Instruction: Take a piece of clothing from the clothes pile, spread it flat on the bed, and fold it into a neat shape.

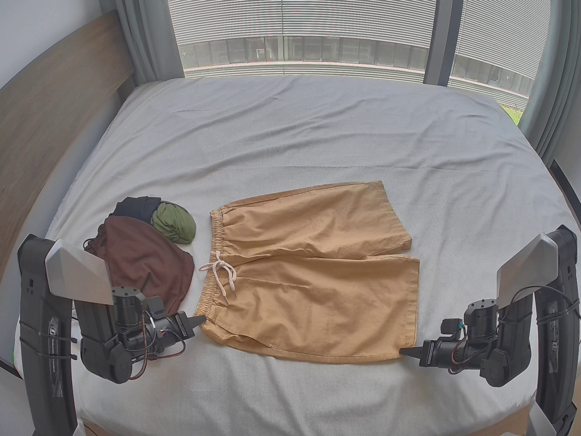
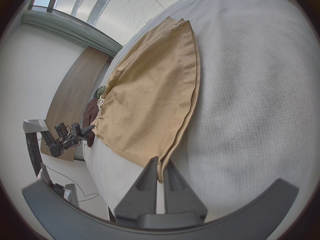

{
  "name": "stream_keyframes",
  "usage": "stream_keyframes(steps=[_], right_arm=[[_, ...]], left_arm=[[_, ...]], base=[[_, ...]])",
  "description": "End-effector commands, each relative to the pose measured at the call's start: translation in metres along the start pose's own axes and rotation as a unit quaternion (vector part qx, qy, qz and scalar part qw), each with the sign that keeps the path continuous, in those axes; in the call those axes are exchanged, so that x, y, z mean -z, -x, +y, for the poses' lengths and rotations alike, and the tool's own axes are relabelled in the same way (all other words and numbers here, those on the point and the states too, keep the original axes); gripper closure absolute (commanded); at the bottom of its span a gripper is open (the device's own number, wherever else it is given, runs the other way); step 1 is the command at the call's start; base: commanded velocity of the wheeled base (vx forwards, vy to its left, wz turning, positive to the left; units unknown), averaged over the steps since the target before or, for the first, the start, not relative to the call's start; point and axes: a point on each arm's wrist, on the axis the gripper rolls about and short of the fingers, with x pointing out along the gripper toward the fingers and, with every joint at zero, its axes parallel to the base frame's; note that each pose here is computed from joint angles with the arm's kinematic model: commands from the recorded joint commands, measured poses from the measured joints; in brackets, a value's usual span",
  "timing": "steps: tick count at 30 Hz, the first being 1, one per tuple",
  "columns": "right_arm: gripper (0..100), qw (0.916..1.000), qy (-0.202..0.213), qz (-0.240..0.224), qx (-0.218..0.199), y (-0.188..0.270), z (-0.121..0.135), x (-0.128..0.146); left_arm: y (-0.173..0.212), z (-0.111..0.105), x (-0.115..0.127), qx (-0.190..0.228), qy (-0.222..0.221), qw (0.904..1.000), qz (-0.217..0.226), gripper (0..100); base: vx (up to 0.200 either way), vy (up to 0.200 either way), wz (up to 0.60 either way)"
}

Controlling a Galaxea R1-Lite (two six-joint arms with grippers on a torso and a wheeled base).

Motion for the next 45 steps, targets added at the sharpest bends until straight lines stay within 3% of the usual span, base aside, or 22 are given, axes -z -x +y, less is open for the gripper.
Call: stream_keyframes(steps=[1,13,35,45], right_arm=[[100,1.0000,0.002,-0.002,-0.001,0.009,0.006,-0.001],[100,1.0000,-0.004,0.006,0.007,0.016,0.005,0.004],[100,0.9988,0.026,0.036,0.020,0.039,0.011,0.019],[100,0.9991,0.040,-0.001,0.014,0.045,0.016,0.005]], left_arm=[[0.003,-0.002,0.005,-0.001,0.001,0.9999,0.012,100],[0.011,0.001,0.012,-0.013,-0.009,0.9995,0.027,100],[0.037,-0.004,0.035,-0.015,-0.048,0.9950,0.086,100],[0.031,-0.008,0.021,0.003,-0.066,0.9966,0.049,100]], base=[[0.000,0.000,0.00],[0.000,0.000,0.00],[0.000,0.000,0.00],[0.000,0.000,0.00]])
